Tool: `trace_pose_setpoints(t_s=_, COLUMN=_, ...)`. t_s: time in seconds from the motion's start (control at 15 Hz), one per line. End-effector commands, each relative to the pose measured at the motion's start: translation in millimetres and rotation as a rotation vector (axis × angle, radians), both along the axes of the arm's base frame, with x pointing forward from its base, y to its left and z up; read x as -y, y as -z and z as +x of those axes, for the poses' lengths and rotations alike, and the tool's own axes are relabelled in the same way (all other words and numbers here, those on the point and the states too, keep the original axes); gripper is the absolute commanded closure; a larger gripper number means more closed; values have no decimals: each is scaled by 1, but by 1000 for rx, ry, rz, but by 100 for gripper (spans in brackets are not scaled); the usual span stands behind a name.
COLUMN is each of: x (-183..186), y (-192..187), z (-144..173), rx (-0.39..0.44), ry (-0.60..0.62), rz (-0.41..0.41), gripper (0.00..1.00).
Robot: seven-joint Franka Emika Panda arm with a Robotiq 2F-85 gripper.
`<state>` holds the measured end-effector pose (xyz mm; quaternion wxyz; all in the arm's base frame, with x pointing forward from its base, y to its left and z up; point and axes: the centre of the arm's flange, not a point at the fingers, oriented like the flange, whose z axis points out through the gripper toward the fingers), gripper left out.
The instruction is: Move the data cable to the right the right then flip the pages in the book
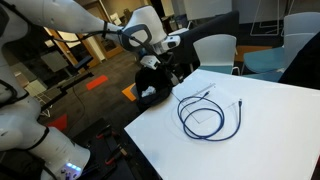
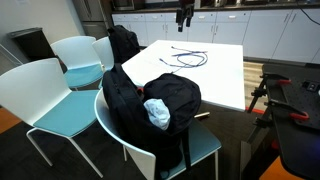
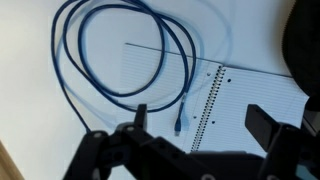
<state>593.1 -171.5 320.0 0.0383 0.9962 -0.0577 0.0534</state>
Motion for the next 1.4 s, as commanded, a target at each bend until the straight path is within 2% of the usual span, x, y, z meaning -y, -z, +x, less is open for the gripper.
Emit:
trace_pose_setpoints(t_s=0.0, x=7, y=39, z=24, rx=-44, ry=58, rz=76, gripper=0)
trace_pose_setpoints(t_s=0.07, x=9, y=23, z=15, rx=-34, ry=78, rz=148, gripper=0)
trace_pose_setpoints(t_s=0.13, x=2, y=39, z=9, rx=-35, ry=56, rz=73, gripper=0)
trace_pose_setpoints(t_s=0.27, x=4, y=40, z=12, rx=-33, ry=73, rz=116, gripper=0)
trace_pose_setpoints(t_s=0.4, x=6, y=42, z=20, rx=-52, ry=102, rz=111, gripper=0)
trace_pose_setpoints(t_s=0.67, x=-12, y=100, z=45, rx=-101, ry=158, rz=95, gripper=0)
trace_pose_setpoints(t_s=0.93, x=-30, y=151, z=58, rx=-108, ry=225, rz=103, gripper=0)
trace_pose_setpoints(t_s=1.33, x=-22, y=189, z=70, rx=-82, ry=394, rz=24, gripper=0)
